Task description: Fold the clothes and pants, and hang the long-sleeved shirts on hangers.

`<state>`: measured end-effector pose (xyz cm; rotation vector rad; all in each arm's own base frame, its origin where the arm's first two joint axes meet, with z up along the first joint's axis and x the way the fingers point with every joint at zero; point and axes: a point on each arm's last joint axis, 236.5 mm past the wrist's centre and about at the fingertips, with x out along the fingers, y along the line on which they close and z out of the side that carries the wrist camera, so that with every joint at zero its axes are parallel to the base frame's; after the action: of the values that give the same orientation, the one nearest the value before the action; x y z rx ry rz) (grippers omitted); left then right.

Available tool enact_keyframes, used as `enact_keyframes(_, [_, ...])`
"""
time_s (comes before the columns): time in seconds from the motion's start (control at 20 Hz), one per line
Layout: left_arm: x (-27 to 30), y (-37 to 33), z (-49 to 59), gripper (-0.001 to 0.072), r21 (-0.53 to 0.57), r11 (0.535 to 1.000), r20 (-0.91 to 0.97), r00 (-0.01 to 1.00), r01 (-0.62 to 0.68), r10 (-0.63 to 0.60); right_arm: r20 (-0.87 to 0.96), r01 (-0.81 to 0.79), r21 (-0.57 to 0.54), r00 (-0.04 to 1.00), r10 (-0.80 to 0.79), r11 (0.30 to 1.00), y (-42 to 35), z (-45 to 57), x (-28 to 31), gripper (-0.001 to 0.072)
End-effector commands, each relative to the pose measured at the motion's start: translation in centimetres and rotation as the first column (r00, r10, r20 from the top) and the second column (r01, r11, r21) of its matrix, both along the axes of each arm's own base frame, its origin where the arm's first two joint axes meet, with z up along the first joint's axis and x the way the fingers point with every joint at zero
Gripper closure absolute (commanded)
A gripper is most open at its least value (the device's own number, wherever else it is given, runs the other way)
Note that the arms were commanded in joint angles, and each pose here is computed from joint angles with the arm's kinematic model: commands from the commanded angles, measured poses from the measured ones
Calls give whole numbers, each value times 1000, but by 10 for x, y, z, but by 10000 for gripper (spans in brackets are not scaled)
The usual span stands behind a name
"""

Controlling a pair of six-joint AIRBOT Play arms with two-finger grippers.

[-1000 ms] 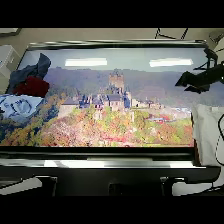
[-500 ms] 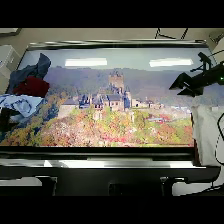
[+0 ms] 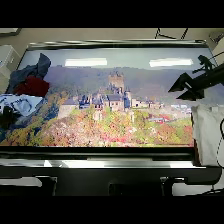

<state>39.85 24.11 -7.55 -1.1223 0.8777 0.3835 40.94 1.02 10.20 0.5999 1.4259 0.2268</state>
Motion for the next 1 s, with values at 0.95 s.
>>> enact_keyframes(0.95, [-122, -504, 344, 688, 403, 592, 643, 244, 698, -726, 100, -64, -43, 993, 68, 997, 6, 44, -24, 108])
